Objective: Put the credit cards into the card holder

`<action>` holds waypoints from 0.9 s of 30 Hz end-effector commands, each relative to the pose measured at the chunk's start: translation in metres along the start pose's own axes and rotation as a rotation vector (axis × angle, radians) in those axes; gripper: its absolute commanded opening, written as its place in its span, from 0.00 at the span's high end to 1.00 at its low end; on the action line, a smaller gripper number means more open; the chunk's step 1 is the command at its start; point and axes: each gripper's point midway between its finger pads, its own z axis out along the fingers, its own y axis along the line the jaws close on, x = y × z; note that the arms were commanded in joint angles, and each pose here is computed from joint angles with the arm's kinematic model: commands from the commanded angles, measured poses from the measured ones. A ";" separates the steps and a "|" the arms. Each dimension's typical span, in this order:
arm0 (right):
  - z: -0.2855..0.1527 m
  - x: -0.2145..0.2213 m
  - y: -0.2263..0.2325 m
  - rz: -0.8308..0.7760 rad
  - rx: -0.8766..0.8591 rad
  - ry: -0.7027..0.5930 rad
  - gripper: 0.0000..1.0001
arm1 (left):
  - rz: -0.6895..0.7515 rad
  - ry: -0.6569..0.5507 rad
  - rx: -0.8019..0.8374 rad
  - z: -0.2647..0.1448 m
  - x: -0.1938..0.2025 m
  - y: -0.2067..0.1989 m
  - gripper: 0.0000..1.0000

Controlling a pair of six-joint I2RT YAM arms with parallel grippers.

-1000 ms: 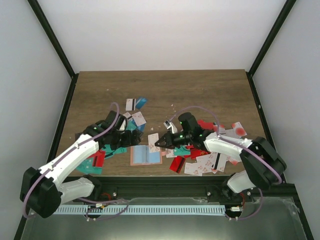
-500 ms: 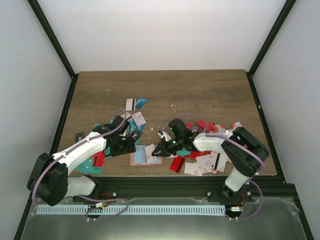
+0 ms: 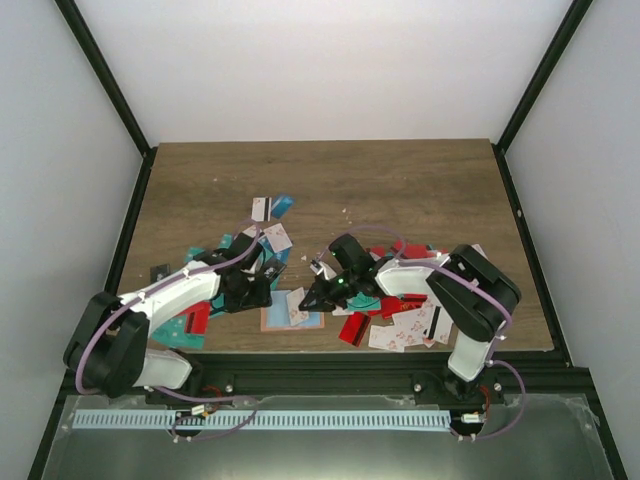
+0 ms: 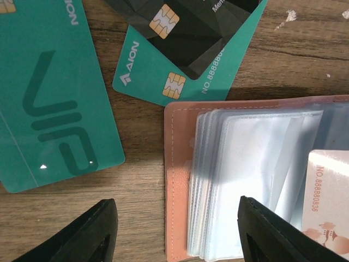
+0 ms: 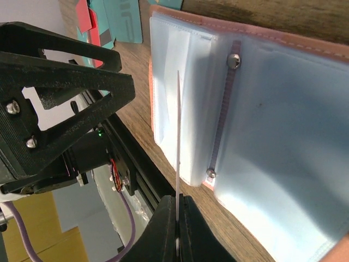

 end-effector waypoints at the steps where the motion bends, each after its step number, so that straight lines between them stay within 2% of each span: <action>1: 0.005 -0.003 0.002 0.008 0.009 0.021 0.99 | 0.014 -0.007 0.010 0.002 -0.003 -0.002 0.39; 27: 0.022 -0.012 -0.003 0.007 -0.030 0.043 0.99 | 0.012 0.067 0.038 0.025 0.009 -0.003 0.70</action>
